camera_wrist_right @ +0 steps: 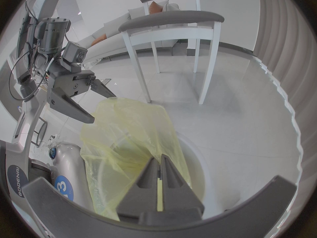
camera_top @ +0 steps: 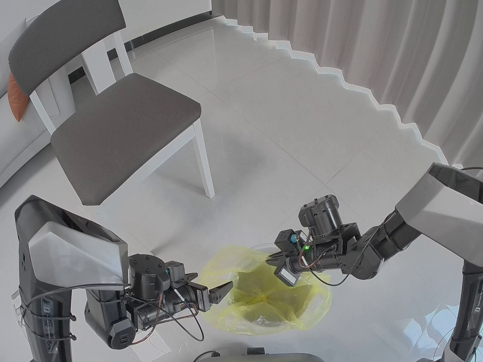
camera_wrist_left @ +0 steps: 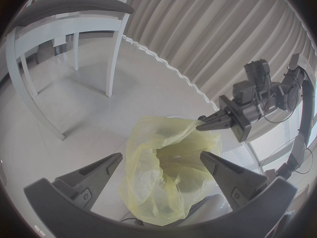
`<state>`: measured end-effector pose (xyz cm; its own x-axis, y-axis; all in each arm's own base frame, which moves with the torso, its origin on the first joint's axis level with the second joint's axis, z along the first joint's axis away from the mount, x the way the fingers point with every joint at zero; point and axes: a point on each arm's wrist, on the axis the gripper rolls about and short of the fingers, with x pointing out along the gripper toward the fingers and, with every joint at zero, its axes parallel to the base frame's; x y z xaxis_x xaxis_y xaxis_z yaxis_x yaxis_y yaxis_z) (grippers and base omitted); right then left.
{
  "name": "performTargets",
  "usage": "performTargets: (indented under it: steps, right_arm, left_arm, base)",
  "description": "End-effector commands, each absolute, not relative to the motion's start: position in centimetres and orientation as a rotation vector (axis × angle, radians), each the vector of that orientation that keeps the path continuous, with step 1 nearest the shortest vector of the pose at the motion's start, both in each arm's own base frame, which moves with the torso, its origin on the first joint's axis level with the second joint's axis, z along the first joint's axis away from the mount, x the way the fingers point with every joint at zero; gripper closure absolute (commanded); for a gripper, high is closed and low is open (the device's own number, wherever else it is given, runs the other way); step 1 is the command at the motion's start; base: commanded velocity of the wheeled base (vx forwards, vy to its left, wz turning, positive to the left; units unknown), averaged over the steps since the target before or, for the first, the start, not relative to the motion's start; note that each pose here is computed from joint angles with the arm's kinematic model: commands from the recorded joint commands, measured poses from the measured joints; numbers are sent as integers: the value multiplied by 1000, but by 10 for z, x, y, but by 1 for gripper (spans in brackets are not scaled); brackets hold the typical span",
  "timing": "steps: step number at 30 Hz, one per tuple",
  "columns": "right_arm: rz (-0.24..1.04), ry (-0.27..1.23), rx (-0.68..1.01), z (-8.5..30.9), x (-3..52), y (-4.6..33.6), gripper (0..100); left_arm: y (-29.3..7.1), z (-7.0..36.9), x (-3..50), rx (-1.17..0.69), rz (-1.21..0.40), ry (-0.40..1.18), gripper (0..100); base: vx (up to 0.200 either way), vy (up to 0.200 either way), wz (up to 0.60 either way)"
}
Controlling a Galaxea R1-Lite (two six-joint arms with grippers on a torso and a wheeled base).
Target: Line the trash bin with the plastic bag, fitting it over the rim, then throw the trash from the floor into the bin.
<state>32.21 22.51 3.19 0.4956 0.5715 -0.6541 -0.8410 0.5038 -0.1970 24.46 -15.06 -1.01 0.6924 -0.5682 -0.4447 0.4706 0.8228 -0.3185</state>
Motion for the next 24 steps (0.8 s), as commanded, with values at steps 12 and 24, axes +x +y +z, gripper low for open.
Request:
performTargets:
  steps: [12, 24]
  right_arm:
    - [814, 491, -620, 79, 336, 217, 100]
    - [735, 512, -677, 81, 363, 217, 100]
  left_arm:
    - [-148, -4, 248, -195, -577, 530, 0]
    - [-146, -4, 254, -207, -564, 510, 0]
  base:
    - [0, 0, 0]
    - [0, 0, 0]
